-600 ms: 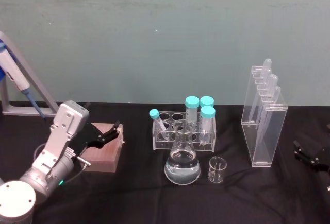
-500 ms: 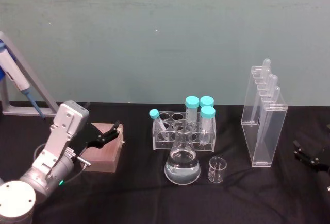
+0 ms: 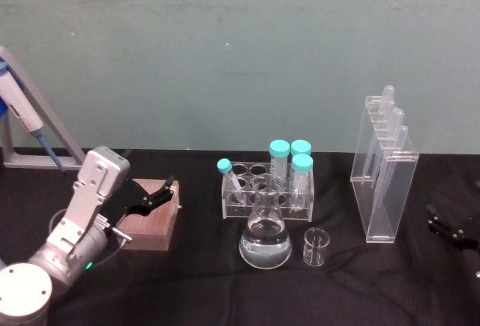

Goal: Place the experimental apparatus aside using one hand.

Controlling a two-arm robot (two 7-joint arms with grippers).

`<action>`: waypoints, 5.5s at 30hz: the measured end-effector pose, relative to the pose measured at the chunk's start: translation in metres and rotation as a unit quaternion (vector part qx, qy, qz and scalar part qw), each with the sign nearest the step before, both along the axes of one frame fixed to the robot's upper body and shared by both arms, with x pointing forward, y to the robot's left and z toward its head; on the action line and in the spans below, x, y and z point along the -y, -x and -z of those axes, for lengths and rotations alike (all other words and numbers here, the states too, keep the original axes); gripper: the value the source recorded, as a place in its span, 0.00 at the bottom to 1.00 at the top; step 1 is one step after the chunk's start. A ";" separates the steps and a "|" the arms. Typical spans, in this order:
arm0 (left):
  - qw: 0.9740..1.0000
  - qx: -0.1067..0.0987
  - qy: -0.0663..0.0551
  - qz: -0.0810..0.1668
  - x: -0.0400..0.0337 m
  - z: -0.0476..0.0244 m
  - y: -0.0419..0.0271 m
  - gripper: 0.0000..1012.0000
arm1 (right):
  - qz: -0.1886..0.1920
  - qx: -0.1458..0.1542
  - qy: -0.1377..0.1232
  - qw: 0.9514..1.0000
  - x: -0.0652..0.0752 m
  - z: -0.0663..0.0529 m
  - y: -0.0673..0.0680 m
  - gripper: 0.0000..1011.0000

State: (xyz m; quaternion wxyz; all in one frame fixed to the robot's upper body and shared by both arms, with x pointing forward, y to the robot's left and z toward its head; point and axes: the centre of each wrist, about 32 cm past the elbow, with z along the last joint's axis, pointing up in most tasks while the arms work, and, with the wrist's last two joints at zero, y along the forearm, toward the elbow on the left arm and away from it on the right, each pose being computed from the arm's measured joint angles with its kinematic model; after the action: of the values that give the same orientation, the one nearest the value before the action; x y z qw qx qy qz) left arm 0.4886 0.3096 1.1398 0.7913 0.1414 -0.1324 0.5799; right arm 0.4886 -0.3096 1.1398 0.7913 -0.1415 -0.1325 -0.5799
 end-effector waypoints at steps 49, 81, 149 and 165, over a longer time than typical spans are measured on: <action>1.000 0.000 0.000 0.000 0.0000 0.0000 0.0000 0.99 | 0.010 0.046 -0.026 0.999 -0.007 -0.021 0.022 0.99; 1.000 0.000 0.000 0.000 0.0000 0.0000 0.0000 0.99 | -0.035 0.114 -0.118 0.986 -0.062 -0.042 -0.003 0.99; 1.000 0.000 0.000 0.000 0.0000 0.0000 0.0000 0.99 | 0.096 0.072 -0.163 0.979 -0.141 -0.017 -0.030 0.99; 1.000 0.000 0.000 0.000 0.0000 0.0000 0.0000 0.99 | 0.092 0.070 -0.172 0.978 -0.137 -0.015 -0.033 0.99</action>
State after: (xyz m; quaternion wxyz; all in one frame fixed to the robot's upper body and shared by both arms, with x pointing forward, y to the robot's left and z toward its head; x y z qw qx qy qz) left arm 0.4886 0.3096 1.1398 0.7913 0.1415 -0.1325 0.5799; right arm 0.5218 -0.1730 1.1549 0.7360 0.0260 -0.0721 -0.6727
